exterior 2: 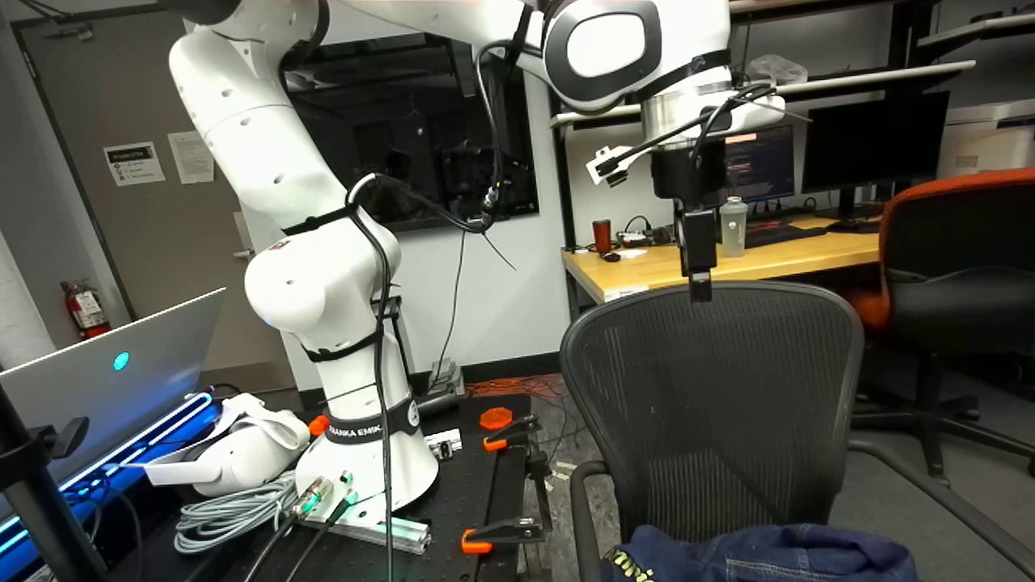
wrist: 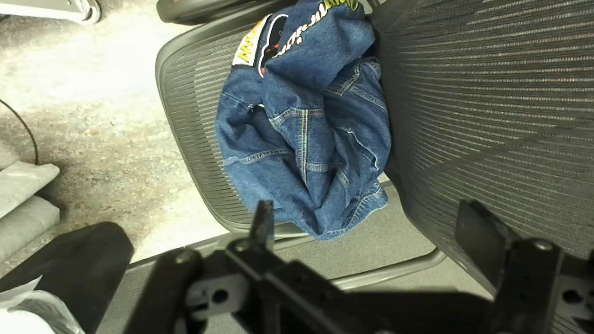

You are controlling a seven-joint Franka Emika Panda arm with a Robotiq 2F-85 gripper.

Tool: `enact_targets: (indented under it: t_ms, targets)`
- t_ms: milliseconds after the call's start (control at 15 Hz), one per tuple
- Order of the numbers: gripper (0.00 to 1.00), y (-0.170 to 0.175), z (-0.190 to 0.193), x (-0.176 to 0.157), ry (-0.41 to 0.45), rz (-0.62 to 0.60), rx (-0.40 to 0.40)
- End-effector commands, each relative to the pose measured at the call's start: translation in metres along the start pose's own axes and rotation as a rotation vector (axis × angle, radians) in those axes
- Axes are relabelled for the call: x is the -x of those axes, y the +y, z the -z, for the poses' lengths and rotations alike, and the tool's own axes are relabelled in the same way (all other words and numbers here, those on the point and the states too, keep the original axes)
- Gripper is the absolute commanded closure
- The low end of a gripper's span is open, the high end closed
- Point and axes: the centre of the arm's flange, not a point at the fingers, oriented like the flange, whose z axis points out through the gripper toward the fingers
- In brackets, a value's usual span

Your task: Hang the denim jacket over the backrest of the chair

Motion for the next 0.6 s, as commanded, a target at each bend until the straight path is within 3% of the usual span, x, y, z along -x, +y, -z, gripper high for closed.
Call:
enact_targets:
  t_ms: [0,333,533]
  targets:
    - [0.00,0.000,0.000,0.000,0.000,0.000,0.000]
    - [0.00,0.000,0.000,0.000,0.000,0.000,0.000]
    - [0.00,-0.005,-0.020,-0.003,-0.006,-0.001,-0.008]
